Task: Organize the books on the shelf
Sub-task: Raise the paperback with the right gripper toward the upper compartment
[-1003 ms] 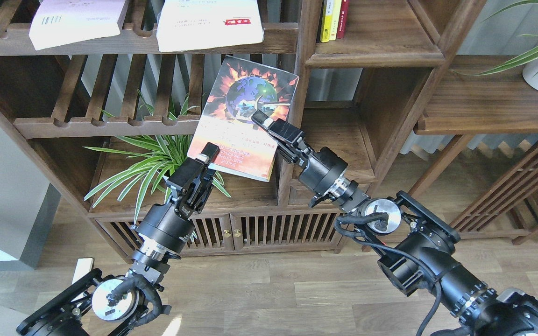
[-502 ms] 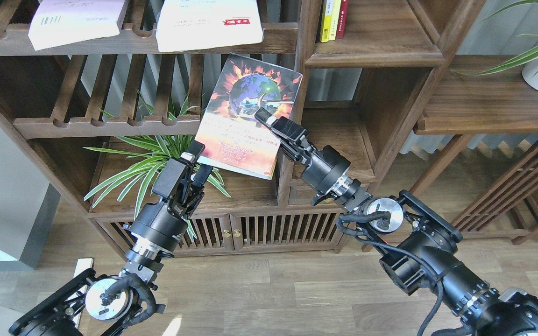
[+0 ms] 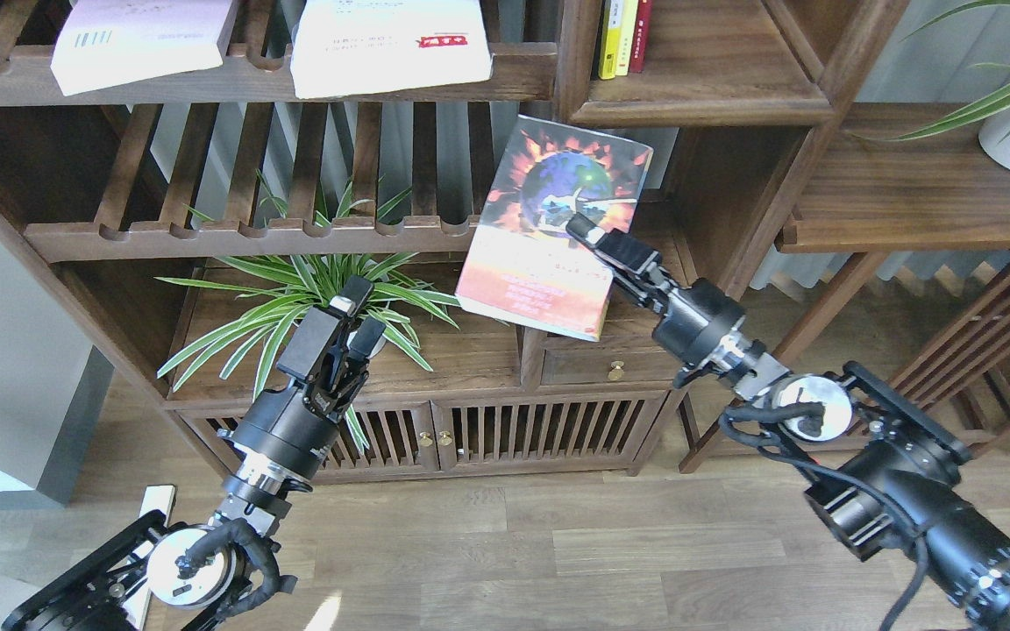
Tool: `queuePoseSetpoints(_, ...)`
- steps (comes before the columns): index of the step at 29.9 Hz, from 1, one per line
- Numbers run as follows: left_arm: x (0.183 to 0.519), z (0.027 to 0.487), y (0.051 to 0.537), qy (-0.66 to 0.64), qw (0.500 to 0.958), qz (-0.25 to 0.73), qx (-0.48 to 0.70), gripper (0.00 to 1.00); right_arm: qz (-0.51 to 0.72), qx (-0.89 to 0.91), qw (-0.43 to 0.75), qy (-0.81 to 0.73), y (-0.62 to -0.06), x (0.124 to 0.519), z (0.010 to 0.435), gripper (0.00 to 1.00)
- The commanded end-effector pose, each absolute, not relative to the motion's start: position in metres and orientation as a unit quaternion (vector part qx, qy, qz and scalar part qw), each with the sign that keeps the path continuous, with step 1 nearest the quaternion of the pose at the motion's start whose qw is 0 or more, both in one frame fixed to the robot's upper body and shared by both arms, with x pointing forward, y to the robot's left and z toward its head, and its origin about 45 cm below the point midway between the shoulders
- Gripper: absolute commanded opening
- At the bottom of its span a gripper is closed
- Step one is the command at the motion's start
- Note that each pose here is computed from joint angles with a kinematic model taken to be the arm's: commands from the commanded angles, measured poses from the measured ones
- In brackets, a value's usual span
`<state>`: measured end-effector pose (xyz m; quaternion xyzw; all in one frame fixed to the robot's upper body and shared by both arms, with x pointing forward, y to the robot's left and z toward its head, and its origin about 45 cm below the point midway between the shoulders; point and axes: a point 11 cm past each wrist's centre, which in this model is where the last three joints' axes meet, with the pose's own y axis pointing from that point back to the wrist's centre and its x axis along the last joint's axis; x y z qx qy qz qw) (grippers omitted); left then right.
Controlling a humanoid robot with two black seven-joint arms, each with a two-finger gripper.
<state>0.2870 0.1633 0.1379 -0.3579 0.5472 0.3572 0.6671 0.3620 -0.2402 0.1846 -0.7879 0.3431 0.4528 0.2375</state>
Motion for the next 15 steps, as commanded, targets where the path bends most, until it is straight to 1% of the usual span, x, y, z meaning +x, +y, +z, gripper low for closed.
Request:
queuePoseSetpoints(1, 0.282, 0.127, 0.171, 0.551, 0.659, 0.373, -0.351, 0.98, 0.431, -0.786, 0.262, 0.359, -0.265, 0.369, 0.203, 0.07)
queuePoseSetpoints(4, 0.279, 0.119, 0.175, 0.554, 0.654, 0.382, -0.346, 0.98, 0.415, -0.786, 0.27, 0.37, -0.281, 0.374, 0.214, 0.07)
queuePoseSetpoints(8, 0.278, 0.105, 0.184, 0.555, 0.645, 0.404, -0.335, 0.98, 0.399, -0.788, 0.284, 0.374, -0.29, 0.38, 0.227, 0.07)
queuePoseSetpoints(15, 0.277, 0.093, 0.193, 0.555, 0.637, 0.423, -0.328, 0.98, 0.368, -0.794, 0.305, 0.376, -0.305, 0.386, 0.255, 0.07)
